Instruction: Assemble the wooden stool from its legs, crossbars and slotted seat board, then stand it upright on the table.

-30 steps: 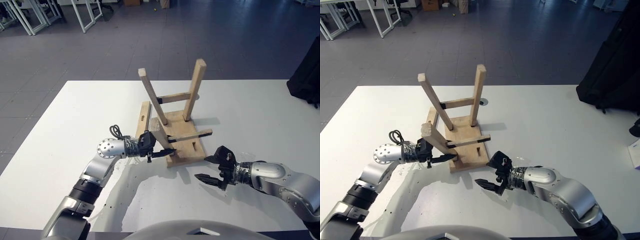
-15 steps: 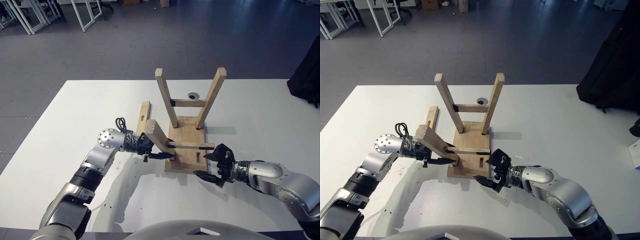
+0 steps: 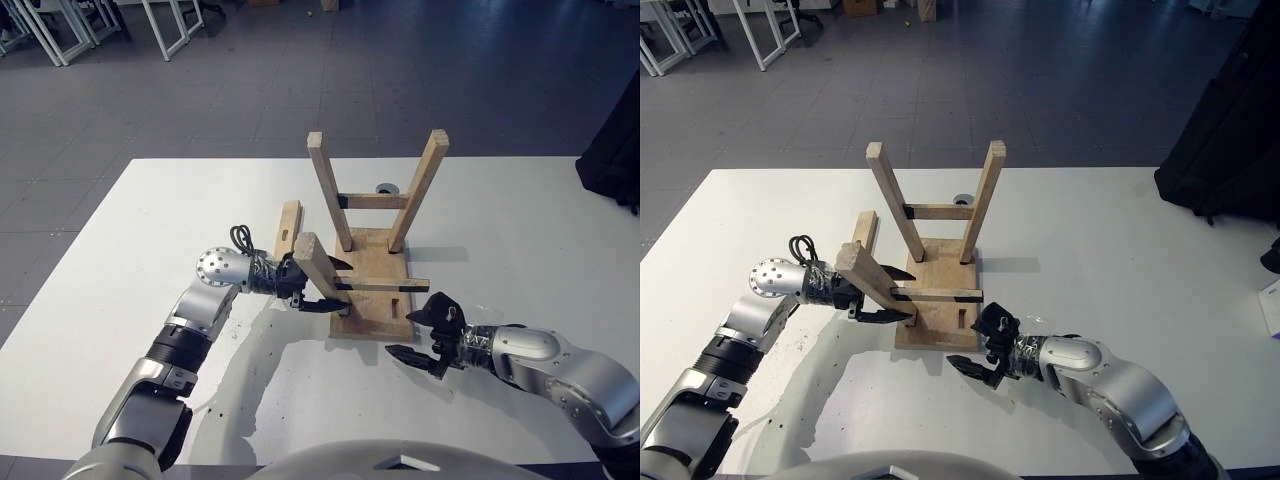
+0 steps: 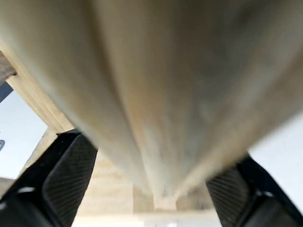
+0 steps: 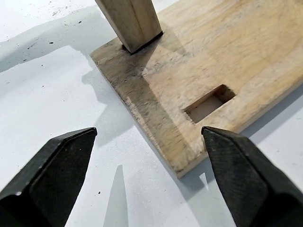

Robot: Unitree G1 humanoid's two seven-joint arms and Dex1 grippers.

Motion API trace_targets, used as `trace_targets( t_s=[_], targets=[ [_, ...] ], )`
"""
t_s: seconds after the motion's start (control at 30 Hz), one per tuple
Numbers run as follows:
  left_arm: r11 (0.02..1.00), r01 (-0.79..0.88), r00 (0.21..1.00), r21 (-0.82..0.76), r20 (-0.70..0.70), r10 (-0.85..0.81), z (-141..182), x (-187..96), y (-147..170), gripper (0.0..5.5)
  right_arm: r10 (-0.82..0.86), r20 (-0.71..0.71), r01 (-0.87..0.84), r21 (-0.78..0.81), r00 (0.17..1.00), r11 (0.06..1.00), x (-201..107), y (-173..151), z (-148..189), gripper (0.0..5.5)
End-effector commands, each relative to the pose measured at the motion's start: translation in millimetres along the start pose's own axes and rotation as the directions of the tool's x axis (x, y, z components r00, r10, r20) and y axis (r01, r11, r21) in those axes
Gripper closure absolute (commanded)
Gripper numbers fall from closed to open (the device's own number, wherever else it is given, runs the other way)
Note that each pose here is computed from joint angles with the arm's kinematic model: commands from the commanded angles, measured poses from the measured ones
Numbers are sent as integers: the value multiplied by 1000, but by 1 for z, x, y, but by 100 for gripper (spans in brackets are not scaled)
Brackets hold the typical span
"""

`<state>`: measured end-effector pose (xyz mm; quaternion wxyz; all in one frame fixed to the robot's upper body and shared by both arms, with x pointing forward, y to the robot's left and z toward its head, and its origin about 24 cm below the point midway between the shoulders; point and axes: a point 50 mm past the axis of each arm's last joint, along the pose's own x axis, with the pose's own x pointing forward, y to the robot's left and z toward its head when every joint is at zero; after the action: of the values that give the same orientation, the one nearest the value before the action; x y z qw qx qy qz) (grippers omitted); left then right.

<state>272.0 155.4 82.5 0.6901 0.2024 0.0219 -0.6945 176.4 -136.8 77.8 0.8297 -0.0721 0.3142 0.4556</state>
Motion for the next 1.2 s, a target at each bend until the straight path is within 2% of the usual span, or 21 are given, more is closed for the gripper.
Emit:
trace_targets(
  t_s=[0.03,0.1,0.17,0.23,0.27,0.33,0.4,0.47,0.53,0.57,0.6,0.7,0.9,1.1,1.2],
  targets=[
    [997,67,984,-24,-164,-71,-11,-29,-12,132,-19,5,19,12,1000,1000,-2,3,-2,141],
    [997,54,982,-54,-177,-62,-13,-37,-19,95,-25,6,25,17,1000,1000,-3,3,-3,141],
    [996,-34,974,-79,-228,15,-18,-48,-19,89,-31,9,31,19,999,999,-3,3,-2,141],
    [949,-292,936,-123,-244,256,-20,-56,-9,89,-35,10,35,19,999,999,-4,2,-2,141],
    [887,-436,884,-151,-255,391,-18,-58,-4,89,-37,8,37,18,999,999,-5,2,-2,141],
    [776,-611,778,-158,-300,552,-12,-59,0,89,-43,4,43,18,999,999,-6,1,-3,141],
    [573,-807,587,-146,-310,748,-3,-54,3,89,-46,6,46,26,999,999,-7,1,-4,141],
    [367,-913,407,-178,-342,847,0,-43,-2,89,-45,11,45,30,999,999,-6,3,-3,141],
    [16,-977,119,-213,-481,869,-13,-28,-14,89,-38,24,37,34,999,999,-3,5,-1,141],
    [-96,-972,36,-216,-538,842,-18,-20,-20,89,-36,30,35,36,999,999,-1,6,1,141],
    [-147,-964,6,-224,-567,823,-21,-10,-23,89,-35,35,34,38,999,999,0,6,2,141],
    [-142,-958,35,-250,-594,804,-21,9,-24,89,-35,37,34,37,999,999,1,6,3,141],
    [-141,-962,47,-234,-651,758,-42,3,-33,89,-39,35,37,41,999,998,3,7,3,141],
    [-40,-953,185,-300,-681,708,-60,20,-49,89,-41,39,40,42,998,998,4,6,4,141],
    [-9,-947,220,-320,-673,706,-62,23,-51,89,-43,40,41,44,998,998,4,7,4,141]
  ],
)
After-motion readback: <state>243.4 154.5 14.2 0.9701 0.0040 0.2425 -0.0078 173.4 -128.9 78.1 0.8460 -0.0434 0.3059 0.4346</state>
